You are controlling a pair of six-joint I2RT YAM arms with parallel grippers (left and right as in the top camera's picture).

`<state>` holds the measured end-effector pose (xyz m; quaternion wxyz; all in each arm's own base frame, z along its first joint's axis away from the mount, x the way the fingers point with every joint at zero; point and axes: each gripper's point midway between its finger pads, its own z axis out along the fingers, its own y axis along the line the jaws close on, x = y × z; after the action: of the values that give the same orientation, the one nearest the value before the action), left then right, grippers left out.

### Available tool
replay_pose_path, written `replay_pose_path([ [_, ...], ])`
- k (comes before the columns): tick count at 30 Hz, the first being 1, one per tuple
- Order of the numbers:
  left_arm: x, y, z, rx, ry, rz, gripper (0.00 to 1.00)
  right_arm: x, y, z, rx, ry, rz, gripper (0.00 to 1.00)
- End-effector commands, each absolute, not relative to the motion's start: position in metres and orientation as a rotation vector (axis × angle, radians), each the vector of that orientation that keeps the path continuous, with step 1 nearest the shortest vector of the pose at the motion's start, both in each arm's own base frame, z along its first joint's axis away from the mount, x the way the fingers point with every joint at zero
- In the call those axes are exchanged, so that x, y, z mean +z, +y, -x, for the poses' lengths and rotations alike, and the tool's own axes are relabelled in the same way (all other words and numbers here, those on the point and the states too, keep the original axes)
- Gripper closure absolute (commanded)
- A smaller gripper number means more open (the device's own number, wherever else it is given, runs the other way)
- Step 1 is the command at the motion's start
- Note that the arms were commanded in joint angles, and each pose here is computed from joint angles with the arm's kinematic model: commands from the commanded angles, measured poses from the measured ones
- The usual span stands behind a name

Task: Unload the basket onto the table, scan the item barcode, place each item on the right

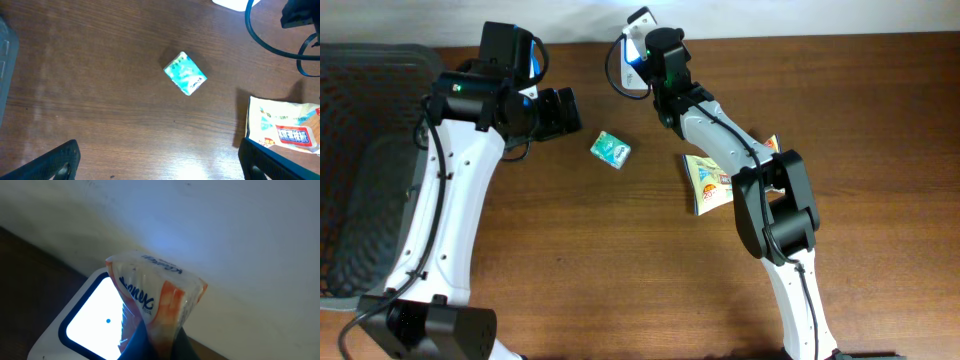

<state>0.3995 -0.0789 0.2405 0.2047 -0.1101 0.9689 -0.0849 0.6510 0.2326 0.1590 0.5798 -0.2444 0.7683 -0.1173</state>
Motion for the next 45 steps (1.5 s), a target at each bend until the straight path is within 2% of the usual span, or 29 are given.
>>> replay_pose_path([
  [1, 0.243, -0.078, -0.399, -0.241, 2.693, 0.317, 0.01, 0.200, 0.195, -0.657, -0.273, 1.784, 0.290, 0.96],
  [4, 0.243, -0.078, -0.399, -0.241, 2.693, 0.317, 0.01, 0.239, 0.092, -0.657, -0.363, 1.796, -0.061, 0.96],
  [5, 0.243, -0.078, -0.399, -0.241, 2.693, 0.317, 0.01, 0.245, 0.020, -0.646, -0.458, 1.843, -0.221, 0.96],
  [7, 0.243, -0.078, -0.399, -0.241, 2.693, 0.317, 0.01, 0.230, -0.078, -0.621, -0.599, 1.958, -0.380, 0.96],
  [10, 0.243, -0.078, -0.399, -0.241, 2.693, 0.317, 0.01, 0.179, -0.223, -0.547, -0.805, 2.193, -0.631, 0.96],
  [13, 0.243, -0.078, -0.399, -0.241, 2.693, 0.317, 0.01, 0.153, -0.336, -0.461, -0.886, 2.245, -0.980, 0.96],
  [15, 0.243, -0.078, -0.399, -0.241, 2.693, 0.317, 0.01, 0.143, -0.368, -0.434, -0.817, 2.269, -1.065, 0.96],
  [16, 0.243, -0.078, -0.399, -0.241, 2.693, 0.317, 0.01, 0.137, -0.384, -0.422, -0.727, 2.275, -1.106, 0.79],
  [17, 0.243, -0.078, -0.399, -0.241, 2.693, 0.317, 0.01, 0.132, -0.388, -0.421, -0.632, 2.282, -1.111, 0.40],
  [18, 0.243, -0.078, -0.399, -0.241, 2.693, 0.317, 0.01, 0.129, -0.387, -0.423, -0.543, 2.289, -1.104, 0.17],
  [19, 0.243, -0.078, -0.399, -0.241, 2.693, 0.317, 0.01, 0.127, -0.384, -0.426, -0.500, 2.297, -1.094, 0.01],
  [22, 0.243, -0.078, -0.399, -0.241, 2.693, 0.317, 0.01, 0.121, -0.360, -0.439, -0.425, 2.348, -1.043, 0.01],
  [23, 0.243, -0.078, -0.399, -0.241, 2.693, 0.317, 0.01, 0.116, -0.330, -0.457, -0.277, 2.390, -0.973, 0.01],
  [26, 0.243, -0.078, -0.399, -0.241, 2.693, 0.317, 0.01, 0.136, -0.171, -0.527, 0.570, 2.386, -0.559, 0.02],
  [27, 0.243, -0.078, -0.399, -0.241, 2.693, 0.317, 0.01, 0.152, -0.112, -0.538, 0.811, 2.353, -0.404, 0.08],
  [28, 0.243, -0.078, -0.399, -0.241, 2.693, 0.317, 0.01, 0.160, -0.067, -0.543, 0.933, 2.345, -0.293, 0.10],
  [30, 0.243, -0.078, -0.399, -0.241, 2.693, 0.317, 0.01, 0.152, 0.039, -0.548, 0.913, 2.429, -0.004, 0.10],
  [33, 0.243, -0.078, -0.399, -0.241, 2.693, 0.317, 0.01, 0.120, 0.147, -0.529, 0.712, 2.509, 0.449, 0.11],
  [34, 0.243, -0.078, -0.399, -0.241, 2.693, 0.317, 0.01, 0.110, 0.177, -0.520, 0.714, 2.521, 0.525, 0.17],
  [35, 0.243, -0.078, -0.399, -0.241, 2.693, 0.317, 0.01, 0.093, 0.215, -0.507, 0.729, 2.521, 0.654, 0.27],
  [40, 0.243, -0.078, -0.399, -0.241, 2.693, 0.317, 0.01, 0.051, 0.306, -0.469, 0.755, 2.447, 1.007, 0.28],
  [45, 0.243, -0.078, -0.399, -0.241, 2.693, 0.317, 0.01, 0.019, 0.325, -0.483, 0.717, 2.387, 1.031, 0.36],
])
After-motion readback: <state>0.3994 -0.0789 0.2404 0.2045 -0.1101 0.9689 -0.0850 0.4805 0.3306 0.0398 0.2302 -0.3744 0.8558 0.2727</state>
